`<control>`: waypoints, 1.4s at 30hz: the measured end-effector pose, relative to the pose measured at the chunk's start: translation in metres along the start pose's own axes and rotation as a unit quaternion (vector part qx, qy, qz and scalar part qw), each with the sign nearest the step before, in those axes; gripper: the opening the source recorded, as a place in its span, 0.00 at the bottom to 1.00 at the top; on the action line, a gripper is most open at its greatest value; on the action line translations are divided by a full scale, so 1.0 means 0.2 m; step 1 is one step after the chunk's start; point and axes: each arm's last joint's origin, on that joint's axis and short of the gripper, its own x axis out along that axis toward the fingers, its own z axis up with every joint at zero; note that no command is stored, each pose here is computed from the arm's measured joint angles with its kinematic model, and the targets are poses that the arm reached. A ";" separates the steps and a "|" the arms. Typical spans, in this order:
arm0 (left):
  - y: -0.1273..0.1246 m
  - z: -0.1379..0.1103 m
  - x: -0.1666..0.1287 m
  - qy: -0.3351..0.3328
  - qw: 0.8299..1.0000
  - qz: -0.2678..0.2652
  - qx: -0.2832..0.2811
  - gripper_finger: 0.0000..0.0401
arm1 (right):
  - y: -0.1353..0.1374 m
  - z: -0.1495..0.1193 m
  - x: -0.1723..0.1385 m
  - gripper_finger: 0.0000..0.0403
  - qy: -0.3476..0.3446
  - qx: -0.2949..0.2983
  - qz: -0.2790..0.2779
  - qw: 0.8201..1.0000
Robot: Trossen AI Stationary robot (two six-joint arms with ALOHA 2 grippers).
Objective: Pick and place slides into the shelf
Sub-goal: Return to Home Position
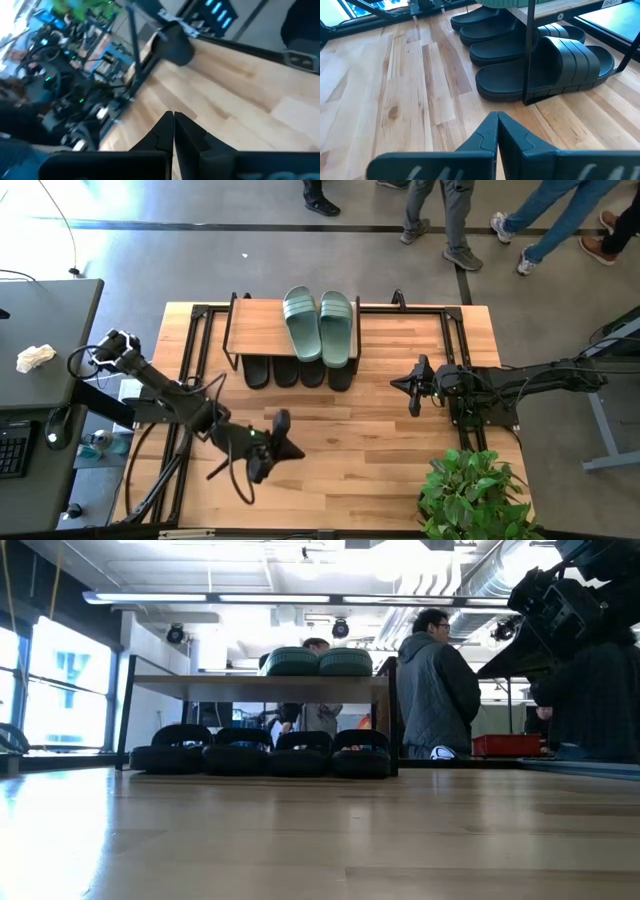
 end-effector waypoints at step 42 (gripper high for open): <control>0.42 -0.19 -0.85 0.016 0.971 0.207 -0.118 0.01 | 0.13 0.86 -0.57 0.00 -0.375 -0.002 0.283 0.883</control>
